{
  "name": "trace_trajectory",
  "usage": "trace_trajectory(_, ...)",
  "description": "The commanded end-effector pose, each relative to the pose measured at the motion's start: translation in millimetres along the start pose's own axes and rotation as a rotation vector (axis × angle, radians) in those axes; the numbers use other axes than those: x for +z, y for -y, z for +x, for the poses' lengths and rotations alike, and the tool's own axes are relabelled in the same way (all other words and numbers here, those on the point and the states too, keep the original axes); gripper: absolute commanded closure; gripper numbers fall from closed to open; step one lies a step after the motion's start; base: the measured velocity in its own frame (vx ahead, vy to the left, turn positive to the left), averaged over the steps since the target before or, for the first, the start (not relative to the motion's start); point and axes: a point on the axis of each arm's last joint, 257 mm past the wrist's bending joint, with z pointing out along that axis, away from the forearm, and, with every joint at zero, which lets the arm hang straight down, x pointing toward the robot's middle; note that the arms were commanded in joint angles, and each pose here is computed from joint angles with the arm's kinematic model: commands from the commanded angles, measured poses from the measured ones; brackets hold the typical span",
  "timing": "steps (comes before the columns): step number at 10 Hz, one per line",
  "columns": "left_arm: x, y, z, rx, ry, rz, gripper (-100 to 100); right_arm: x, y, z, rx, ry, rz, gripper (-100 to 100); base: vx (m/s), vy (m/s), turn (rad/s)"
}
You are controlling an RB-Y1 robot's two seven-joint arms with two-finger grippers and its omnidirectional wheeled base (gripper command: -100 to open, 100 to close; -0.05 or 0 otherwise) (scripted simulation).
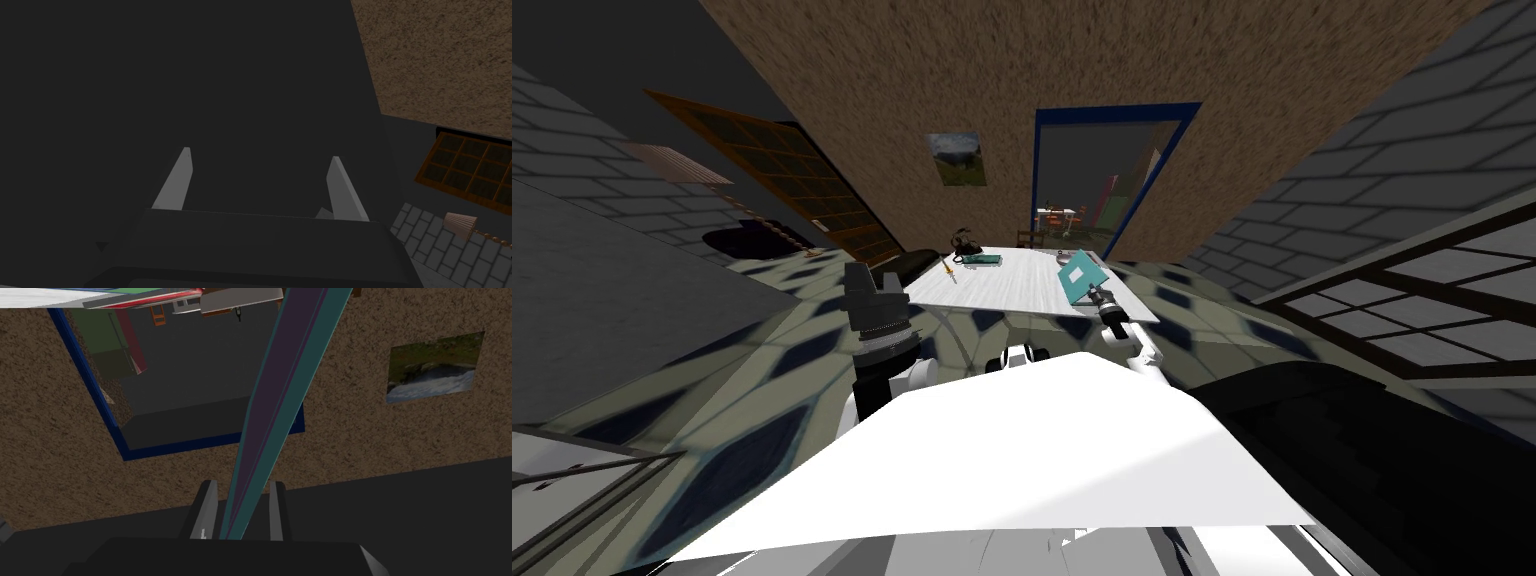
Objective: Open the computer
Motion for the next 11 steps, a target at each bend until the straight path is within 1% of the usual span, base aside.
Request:
trace_trajectory(1,0.0,0.0,0.0,0.0,0.0,0.0,0,-1.4,0.7,25.5,0.071,-0.029,0.008,100,-0.013,-0.041,-0.03)
trace_trajectory(3,0.0,0.0,0.0,0.0,0.0,0.0,0,1.7,-4.9,42.0,0.154,-0.033,0.005,100,-0.024,-0.059,-0.034)
trace_trajectory(5,0.0,0.0,0.0,0.0,0.0,0.0,0,1.7,-4.9,42.0,0.154,-0.033,0.005,100,-0.008,-0.034,-0.017)
trace_trajectory(7,0.0,0.0,0.0,0.0,0.0,0.0,0,5.2,-13.6,55.9,0.238,-0.033,-0.002,100,-0.017,-0.038,-0.043)
trace_trajectory(8,0.0,0.0,0.0,0.0,0.0,0.0,0,4.8,-12.3,58.3,0.238,-0.037,0.001,100,-0.013,-0.042,-0.002)
trace_trajectory(9,0.0,0.0,0.0,0.0,0.0,0.0,0,8.5,-12.5,42.4,0.225,-0.01,-0.008,100,-0.008,-0.017,-0.016)
trace_trajectory(11,0.0,0.0,0.0,0.0,0.0,0.0,0,6.0,-18.2,62.6,0.309,-0.019,-0.013,100,0.001,-0.046,-0.048)
